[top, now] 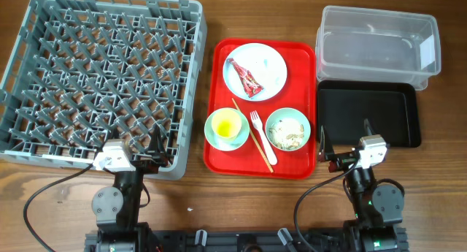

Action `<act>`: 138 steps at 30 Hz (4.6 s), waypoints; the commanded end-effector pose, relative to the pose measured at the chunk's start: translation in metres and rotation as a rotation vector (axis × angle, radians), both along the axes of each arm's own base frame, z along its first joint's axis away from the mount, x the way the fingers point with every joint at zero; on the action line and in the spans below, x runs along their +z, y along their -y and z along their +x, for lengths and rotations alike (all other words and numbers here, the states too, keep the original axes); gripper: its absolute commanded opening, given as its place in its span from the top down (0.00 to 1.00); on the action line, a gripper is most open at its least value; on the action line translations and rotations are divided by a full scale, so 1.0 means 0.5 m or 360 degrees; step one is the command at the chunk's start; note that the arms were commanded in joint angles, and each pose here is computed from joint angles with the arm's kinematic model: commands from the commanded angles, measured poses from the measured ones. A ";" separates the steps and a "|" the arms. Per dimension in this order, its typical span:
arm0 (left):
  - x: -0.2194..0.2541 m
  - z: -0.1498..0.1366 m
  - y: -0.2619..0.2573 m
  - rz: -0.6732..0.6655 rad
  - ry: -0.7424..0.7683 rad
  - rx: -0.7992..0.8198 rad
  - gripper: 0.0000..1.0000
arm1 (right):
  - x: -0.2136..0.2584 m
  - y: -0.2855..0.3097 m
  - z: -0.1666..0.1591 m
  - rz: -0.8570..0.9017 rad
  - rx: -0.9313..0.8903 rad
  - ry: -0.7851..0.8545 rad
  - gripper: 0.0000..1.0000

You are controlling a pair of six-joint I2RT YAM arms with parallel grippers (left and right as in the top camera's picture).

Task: Sort waste into correct bins and load items into the dishwasher rack
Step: 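Move the right gripper over the red wrapper on the white plate, then grasp the red wrapper with the right gripper and carry it to the clear bin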

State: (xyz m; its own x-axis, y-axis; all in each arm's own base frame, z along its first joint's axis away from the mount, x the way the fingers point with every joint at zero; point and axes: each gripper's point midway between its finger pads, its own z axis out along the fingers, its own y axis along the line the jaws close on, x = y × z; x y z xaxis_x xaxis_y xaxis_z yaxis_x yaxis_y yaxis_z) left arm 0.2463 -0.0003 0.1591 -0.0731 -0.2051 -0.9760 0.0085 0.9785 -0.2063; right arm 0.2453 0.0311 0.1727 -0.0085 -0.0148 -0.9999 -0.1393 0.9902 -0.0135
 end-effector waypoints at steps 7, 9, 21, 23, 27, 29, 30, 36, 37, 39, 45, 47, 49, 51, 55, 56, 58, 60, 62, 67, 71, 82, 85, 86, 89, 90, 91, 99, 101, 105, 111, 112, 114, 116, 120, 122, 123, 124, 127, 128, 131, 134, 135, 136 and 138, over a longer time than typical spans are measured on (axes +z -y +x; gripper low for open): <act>-0.004 0.000 -0.003 0.0026 -0.0006 0.0010 0.00 | 0.005 -0.003 -0.001 -0.0017 0.0016 0.0020 0.00; -0.004 0.000 -0.003 0.0026 -0.0005 0.0010 0.00 | 0.005 -0.003 -0.001 -0.0017 0.0016 0.0020 0.00; -0.004 0.000 -0.003 0.0026 -0.0006 0.0010 0.00 | 0.005 -0.003 -0.001 -0.0017 0.0016 0.0020 0.00; -0.004 0.000 -0.003 0.0026 -0.0005 0.0010 0.00 | 0.005 -0.003 -0.001 -0.0017 0.0016 0.0021 0.00; -0.004 0.000 -0.003 0.0026 -0.0006 0.0010 0.00 | 0.005 -0.003 -0.001 -0.0017 0.0016 0.0020 0.00; -0.004 0.000 -0.003 0.0026 -0.0005 0.0010 0.00 | 0.005 -0.003 -0.001 -0.0017 0.0016 0.0020 0.00; -0.004 0.000 -0.003 0.0026 -0.0004 0.0010 0.00 | 0.005 -0.003 -0.001 -0.0017 0.0016 0.0020 0.00; -0.004 0.000 -0.004 0.0026 -0.0005 0.0011 0.00 | 0.005 -0.003 -0.001 -0.0013 0.0016 0.0020 0.00; -0.004 0.000 -0.003 0.0026 -0.0005 0.0010 0.00 | 0.005 -0.003 -0.001 -0.0013 0.0016 0.0020 0.00; -0.004 0.000 -0.004 0.0026 -0.0005 0.0011 0.00 | 0.005 -0.003 -0.001 -0.0011 0.0017 0.0022 0.00; 0.005 0.000 -0.003 0.0026 0.0025 0.0011 0.00 | 0.004 -0.003 -0.002 0.0109 0.0016 -0.0018 0.00; 0.012 -0.001 -0.003 0.0027 0.0025 0.0011 0.00 | -0.002 -0.003 -0.003 0.0105 0.0014 -0.0075 0.00; 0.035 -0.005 -0.003 0.0027 0.0030 0.0011 0.00 | 0.001 -0.011 -0.005 0.0100 0.0048 -0.0150 0.00; 0.052 -0.008 -0.003 0.0025 0.0006 0.0011 0.00 | 0.015 -0.013 -0.005 0.0095 0.0056 -0.0219 0.00; 0.083 -0.011 -0.003 -0.0025 -0.0173 0.0014 0.00 | 0.065 -0.023 0.013 0.0087 0.0088 -0.0376 0.00; 0.089 -0.010 -0.003 -0.0037 -0.0256 0.0015 0.00 | 0.074 -0.023 0.023 0.0082 0.0085 -0.0457 0.00; 0.086 -0.008 -0.003 -0.0079 -0.0393 0.0024 0.00 | 0.082 -0.025 0.042 0.0074 0.0080 -0.0596 0.00; 0.084 -0.004 -0.003 -0.0086 -0.0556 0.0027 0.00 | 0.084 -0.027 0.065 0.0048 0.0079 -0.0741 0.00; 0.091 0.004 -0.004 -0.0091 -0.0692 0.0028 0.00 | 0.081 -0.042 0.088 0.0008 0.0144 -0.0912 0.00; 0.087 0.022 -0.005 -0.0104 -0.0990 0.0033 0.00 | 0.092 -0.050 0.144 -0.0166 0.0219 -0.1212 0.00; 0.063 0.033 -0.005 -0.0108 -0.1080 0.0035 0.00 | 0.090 -0.092 0.170 0.0059 0.0331 -0.1266 0.00; 0.072 0.039 -0.006 -0.0107 -0.1045 0.0034 0.00 | 0.167 -0.192 0.292 -0.0049 0.0475 -0.1368 0.01; 0.072 0.039 -0.006 -0.0107 -0.1045 0.0035 0.00 | 0.179 -0.215 0.348 -0.0149 0.0455 -0.1430 0.00; 0.072 0.039 -0.006 -0.0107 -0.1045 0.0034 0.00 | 0.180 -0.229 0.373 -0.0191 0.0458 -0.1425 0.01; 0.071 0.039 -0.006 -0.0107 -0.1046 0.0035 0.00 | 0.142 -0.274 0.425 -0.0235 0.0504 -0.1419 0.01; 0.071 0.039 -0.006 -0.0107 -0.1046 0.0035 0.00 | 0.119 -0.287 0.436 -0.0245 0.0518 -0.1438 0.03; 0.071 0.039 -0.006 -0.0107 -0.1046 0.0035 0.00 | 0.092 -0.299 0.444 -0.0259 0.0527 -0.1467 0.04; 0.071 0.039 -0.006 -0.0107 -0.1047 0.0035 0.00 | -0.159 -0.323 0.497 -0.0250 0.0285 -0.1790 0.16; 0.071 0.039 -0.005 -0.0108 -0.1047 0.0034 0.00 | -0.201 -0.331 0.493 -0.0232 0.0285 -0.1858 0.19; 0.071 0.039 -0.005 -0.0108 -0.1047 0.0034 0.00 | -0.283 -0.334 0.482 -0.0263 0.0274 -0.1979 0.28; 0.070 0.038 -0.005 -0.0108 -0.1050 0.0034 0.00 | -0.343 -0.326 0.474 -0.0243 0.0184 -0.2070 0.49; 0.070 0.038 -0.005 -0.0108 -0.1051 0.0035 0.00 | -0.344 -0.326 0.474 -0.0225 0.0169 -0.2076 0.65; 0.070 0.038 -0.005 -0.0108 -0.1051 0.0035 0.00 | -0.343 -0.326 0.474 -0.0214 0.0162 -0.2077 0.82; 0.070 0.038 -0.005 -0.0108 -0.1051 0.0035 0.00 | -0.338 -0.325 0.469 -0.0215 0.0158 -0.2089 0.95; 0.070 0.038 -0.005 -0.0107 -0.1051 0.0034 0.00 | -0.230 -0.308 0.483 -0.0166 0.0150 -0.1957 0.96; 0.070 0.038 -0.005 -0.0107 -0.1051 0.0034 0.00 | -0.138 -0.272 0.502 -0.0095 0.0111 -0.1819 0.95; 0.070 0.038 -0.005 -0.0108 -0.1051 0.0035 0.00 | -0.100 -0.246 0.510 -0.0058 0.0070 -0.1761 0.96; 0.070 0.038 -0.005 -0.0107 -0.1051 0.0034 0.00 | -0.065 -0.208 0.518 -0.0003 -0.0013 -0.1710 0.96; 0.070 0.037 -0.005 -0.0108 -0.1053 0.0035 0.00 | -0.018 -0.094 0.531 0.0160 -0.0237 -0.1656 0.96; 0.070 0.037 -0.005 -0.0108 -0.1053 0.0035 0.00 | -0.019 -0.052 0.533 0.0222 -0.0314 -0.1666 0.95; 0.070 0.038 -0.005 -0.0108 -0.1052 0.0035 0.00 | -0.038 0.035 0.534 0.0297 -0.0435 -0.1702 0.74; 0.070 0.038 -0.005 -0.0107 -0.1052 0.0034 0.00 | -0.040 0.061 0.551 0.0314 -0.0451 -0.1663 0.20; 0.070 0.038 -0.005 -0.0107 -0.1053 0.0034 0.00 | -0.035 0.062 0.557 0.0293 -0.0428 -0.1639 0.10; 0.070 0.038 -0.005 -0.0108 -0.1053 0.0035 0.00 | -0.024 0.052 0.557 0.0266 -0.0358 -0.1622 0.05; 0.070 0.038 -0.005 -0.0107 -0.1053 0.0034 0.00 | 0.012 -0.003 0.548 0.0268 -0.0079 -0.1597 0.00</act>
